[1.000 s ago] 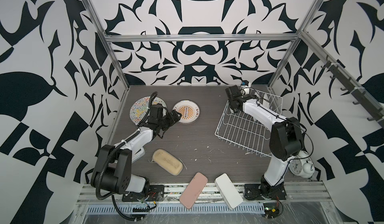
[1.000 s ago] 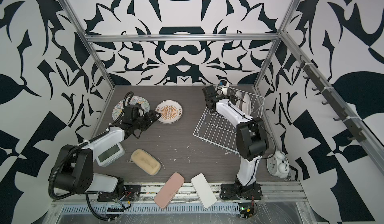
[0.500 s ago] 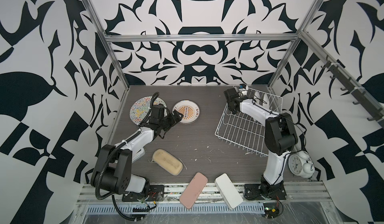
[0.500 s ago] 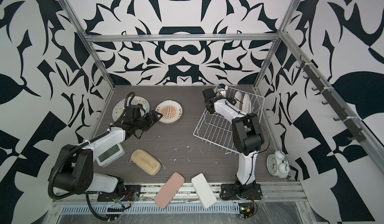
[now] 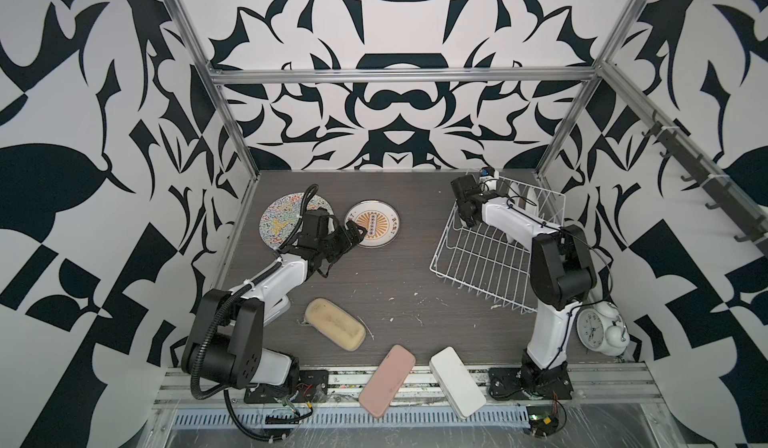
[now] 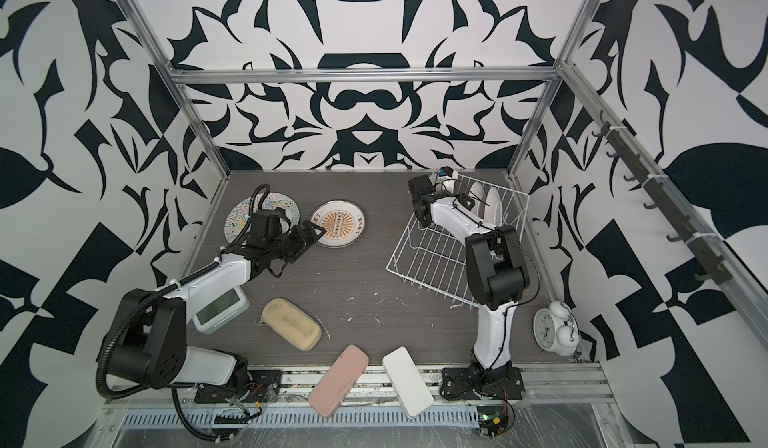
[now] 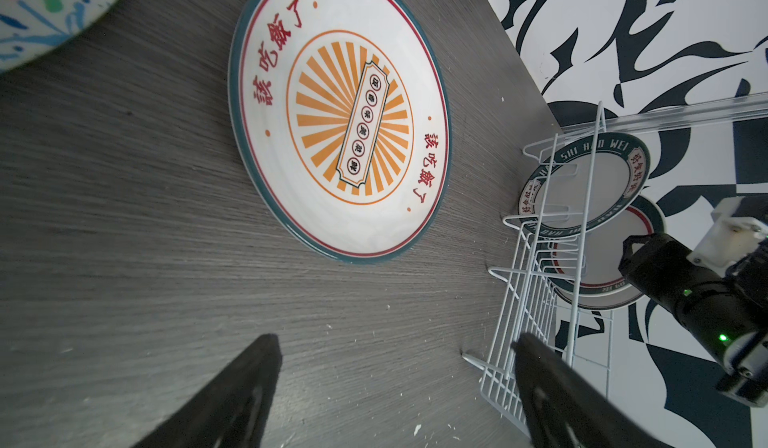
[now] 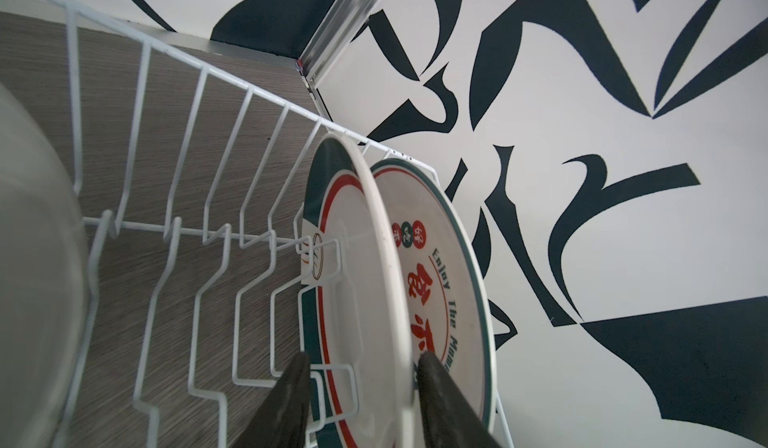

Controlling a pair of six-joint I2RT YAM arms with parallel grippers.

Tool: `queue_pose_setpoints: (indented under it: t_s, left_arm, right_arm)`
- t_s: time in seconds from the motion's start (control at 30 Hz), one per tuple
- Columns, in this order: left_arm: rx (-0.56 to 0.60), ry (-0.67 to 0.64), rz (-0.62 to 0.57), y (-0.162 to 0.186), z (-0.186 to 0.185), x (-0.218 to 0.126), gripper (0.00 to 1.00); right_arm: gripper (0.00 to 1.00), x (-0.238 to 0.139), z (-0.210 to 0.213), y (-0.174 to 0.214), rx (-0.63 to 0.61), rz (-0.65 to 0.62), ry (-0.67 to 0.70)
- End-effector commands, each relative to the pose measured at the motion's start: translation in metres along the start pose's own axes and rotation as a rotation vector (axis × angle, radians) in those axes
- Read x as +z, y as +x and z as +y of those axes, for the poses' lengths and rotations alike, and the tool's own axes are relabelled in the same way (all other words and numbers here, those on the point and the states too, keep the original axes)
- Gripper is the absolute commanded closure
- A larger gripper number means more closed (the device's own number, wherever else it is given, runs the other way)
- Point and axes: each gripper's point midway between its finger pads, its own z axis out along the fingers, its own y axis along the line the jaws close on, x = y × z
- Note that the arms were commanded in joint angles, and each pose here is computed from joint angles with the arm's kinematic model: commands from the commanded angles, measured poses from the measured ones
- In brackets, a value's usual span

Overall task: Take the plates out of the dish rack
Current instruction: 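Close the right gripper on the green-rimmed plate's rim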

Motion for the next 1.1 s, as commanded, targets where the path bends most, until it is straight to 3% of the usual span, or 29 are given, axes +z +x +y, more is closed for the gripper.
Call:
queue_pose_setpoints:
  t_s: [0.0, 1.07]
  left_arm:
    - [-0.007, 0.013, 0.005, 0.002, -0.003, 0.0, 0.08]
    - [0.007, 0.022, 0.015, 0.014, -0.01, -0.002, 0.08]
  right_arm:
    - [0.55, -0.004, -0.015, -0.012, 0.033, -0.032, 0.032]
    - [0.79, -0.005, -0.025, -0.015, 0.023, -0.044, 0.066]
